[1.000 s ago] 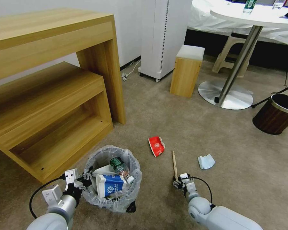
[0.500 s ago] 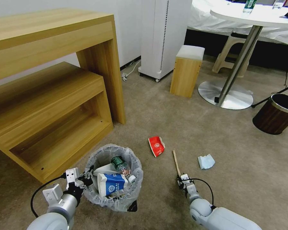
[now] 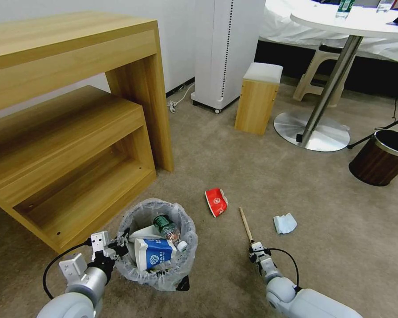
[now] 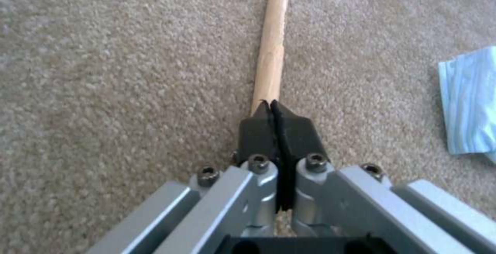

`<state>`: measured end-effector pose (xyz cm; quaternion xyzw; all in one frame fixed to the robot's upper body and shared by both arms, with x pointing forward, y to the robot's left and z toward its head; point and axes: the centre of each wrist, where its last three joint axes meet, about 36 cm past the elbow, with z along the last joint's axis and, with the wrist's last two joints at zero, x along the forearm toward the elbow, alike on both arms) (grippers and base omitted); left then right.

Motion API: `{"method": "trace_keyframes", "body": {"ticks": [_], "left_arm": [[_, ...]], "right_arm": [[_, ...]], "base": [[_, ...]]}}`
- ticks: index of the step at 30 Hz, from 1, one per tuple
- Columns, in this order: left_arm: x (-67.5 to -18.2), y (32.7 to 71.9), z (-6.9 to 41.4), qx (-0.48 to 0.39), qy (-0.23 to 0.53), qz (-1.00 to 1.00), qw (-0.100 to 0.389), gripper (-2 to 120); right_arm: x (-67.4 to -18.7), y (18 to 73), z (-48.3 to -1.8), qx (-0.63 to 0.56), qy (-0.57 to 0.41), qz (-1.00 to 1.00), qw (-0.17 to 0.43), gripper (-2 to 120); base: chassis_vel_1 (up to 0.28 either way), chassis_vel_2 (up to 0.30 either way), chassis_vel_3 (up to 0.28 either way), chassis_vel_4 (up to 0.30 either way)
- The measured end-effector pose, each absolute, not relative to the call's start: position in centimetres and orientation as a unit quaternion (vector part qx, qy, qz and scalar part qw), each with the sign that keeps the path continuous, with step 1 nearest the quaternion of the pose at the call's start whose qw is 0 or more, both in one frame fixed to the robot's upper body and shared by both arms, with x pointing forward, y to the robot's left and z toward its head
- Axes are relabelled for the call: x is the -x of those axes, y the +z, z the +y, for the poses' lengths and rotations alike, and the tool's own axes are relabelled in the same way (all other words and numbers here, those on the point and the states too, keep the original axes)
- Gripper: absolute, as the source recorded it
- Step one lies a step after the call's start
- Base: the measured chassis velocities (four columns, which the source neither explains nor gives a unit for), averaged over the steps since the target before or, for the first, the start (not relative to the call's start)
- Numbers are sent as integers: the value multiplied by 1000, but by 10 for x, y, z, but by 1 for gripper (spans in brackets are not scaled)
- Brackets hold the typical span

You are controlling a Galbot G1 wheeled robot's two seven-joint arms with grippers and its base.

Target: Pick up the trash bin and place the garbage on the floor into it.

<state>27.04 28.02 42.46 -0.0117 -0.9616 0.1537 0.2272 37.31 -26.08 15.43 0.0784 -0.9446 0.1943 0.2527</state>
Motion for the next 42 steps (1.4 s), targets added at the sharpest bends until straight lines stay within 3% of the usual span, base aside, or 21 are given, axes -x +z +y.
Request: {"method": "trace_keyframes", "body": {"ticks": [9, 20, 28, 31, 42], "left_arm": [[-270, 426, 281, 12, 153, -962, 225, 1], [-270, 428, 279, 14, 156, -963, 221, 1], [-271, 429, 279, 15, 157, -963, 219, 1], [-271, 429, 280, 16, 158, -963, 219, 1], [-272, 430, 281, 15, 162, -962, 219, 1]], "right_arm": [[-370, 152, -264, -86, 198, -944, 250, 29], [-368, 145, -269, -86, 205, -942, 252, 73], [-366, 141, -269, -87, 209, -941, 252, 57], [-365, 139, -270, -87, 211, -941, 250, 42], [-367, 138, -277, -83, 219, -941, 244, 5]], "base": [[0, 0, 0, 0], [0, 0, 0, 0], [0, 0, 0, 0], [0, 0, 0, 0], [0, 0, 0, 0]]}}
